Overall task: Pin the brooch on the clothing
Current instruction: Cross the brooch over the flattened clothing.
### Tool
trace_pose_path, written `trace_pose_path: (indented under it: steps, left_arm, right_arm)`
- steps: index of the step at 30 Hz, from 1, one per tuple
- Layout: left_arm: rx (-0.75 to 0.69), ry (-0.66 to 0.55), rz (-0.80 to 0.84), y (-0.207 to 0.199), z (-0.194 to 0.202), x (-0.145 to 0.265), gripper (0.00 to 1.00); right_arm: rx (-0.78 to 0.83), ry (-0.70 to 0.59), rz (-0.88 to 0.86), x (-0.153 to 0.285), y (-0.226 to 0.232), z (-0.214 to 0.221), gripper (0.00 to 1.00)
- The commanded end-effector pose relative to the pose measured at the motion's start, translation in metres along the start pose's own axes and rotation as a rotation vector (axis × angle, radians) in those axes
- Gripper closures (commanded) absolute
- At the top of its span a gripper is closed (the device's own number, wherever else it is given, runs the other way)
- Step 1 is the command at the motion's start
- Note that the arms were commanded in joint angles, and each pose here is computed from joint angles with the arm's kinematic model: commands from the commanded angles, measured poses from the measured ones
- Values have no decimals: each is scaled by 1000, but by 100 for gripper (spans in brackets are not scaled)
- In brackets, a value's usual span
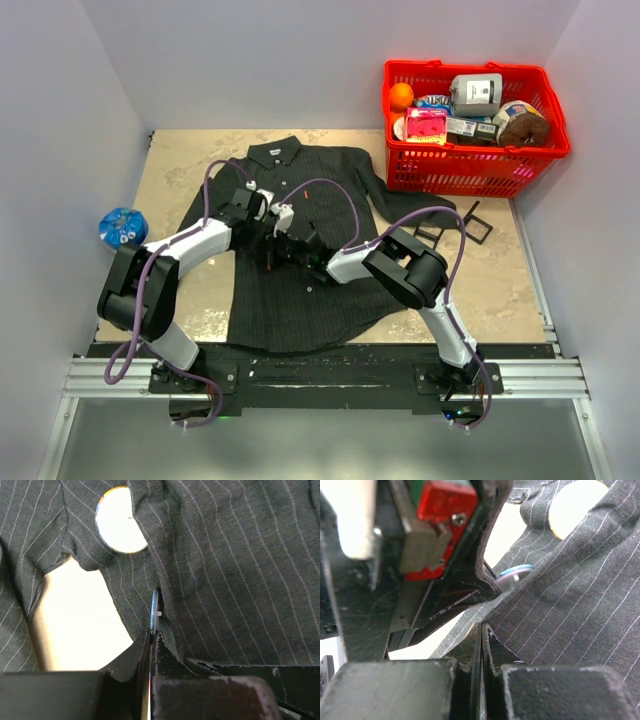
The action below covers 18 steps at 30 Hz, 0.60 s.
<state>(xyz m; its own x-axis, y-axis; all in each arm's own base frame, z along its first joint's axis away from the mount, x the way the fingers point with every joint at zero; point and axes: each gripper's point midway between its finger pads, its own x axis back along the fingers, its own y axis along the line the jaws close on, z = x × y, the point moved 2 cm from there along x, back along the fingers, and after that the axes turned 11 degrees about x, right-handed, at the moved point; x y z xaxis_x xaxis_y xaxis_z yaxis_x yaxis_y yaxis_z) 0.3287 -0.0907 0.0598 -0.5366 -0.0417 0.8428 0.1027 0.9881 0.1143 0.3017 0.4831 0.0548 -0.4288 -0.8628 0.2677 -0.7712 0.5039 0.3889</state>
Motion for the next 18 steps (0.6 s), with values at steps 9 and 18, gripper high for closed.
trace_pose_path:
  steps: [9,18]
  left_arm:
    - [62,-141,175,-14,-34,20,100]
    - [75,-152,286,-23,-36,23,100]
  right_arm:
    - [17,-18,-69,-11,11,-1,100]
    - [8,-15,-80,-12,10,1,100]
